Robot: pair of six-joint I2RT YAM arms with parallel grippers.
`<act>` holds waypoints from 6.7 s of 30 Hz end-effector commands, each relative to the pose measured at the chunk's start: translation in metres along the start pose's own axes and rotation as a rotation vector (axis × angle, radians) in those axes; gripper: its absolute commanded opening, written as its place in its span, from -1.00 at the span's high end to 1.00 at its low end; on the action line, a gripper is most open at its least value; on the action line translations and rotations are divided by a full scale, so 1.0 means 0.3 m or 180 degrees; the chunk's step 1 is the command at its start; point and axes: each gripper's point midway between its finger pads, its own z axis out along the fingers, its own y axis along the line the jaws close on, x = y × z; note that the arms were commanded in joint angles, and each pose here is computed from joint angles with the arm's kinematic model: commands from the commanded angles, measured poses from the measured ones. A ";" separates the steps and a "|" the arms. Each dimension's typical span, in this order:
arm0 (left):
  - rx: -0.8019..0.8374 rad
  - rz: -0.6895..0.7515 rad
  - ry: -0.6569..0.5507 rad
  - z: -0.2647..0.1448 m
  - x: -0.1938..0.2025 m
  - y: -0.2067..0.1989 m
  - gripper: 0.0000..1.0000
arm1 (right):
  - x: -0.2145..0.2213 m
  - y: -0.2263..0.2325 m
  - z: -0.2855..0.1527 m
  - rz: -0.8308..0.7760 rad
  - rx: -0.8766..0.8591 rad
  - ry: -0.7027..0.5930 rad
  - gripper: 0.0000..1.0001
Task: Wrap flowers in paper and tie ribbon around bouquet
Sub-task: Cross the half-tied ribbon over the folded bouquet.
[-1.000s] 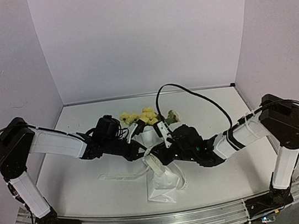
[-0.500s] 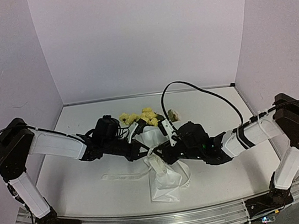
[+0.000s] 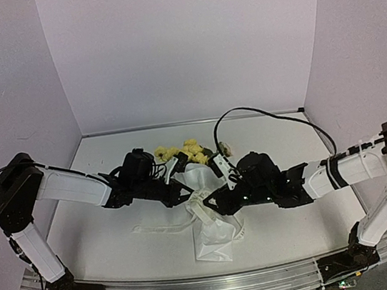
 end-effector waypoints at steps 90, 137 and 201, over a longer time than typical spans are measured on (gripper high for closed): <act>-0.0649 -0.0554 -0.0370 0.051 -0.029 0.011 0.98 | 0.314 -0.189 -0.129 -0.0562 0.1048 0.1543 1.00; -0.0230 0.0203 0.0194 0.072 -0.006 -0.109 0.44 | 0.299 -0.162 -0.116 -0.0494 0.0903 0.1422 1.00; 0.0009 0.0562 0.0560 0.046 -0.063 -0.158 0.43 | 0.238 -0.343 -0.181 0.0604 0.0968 0.1054 -0.08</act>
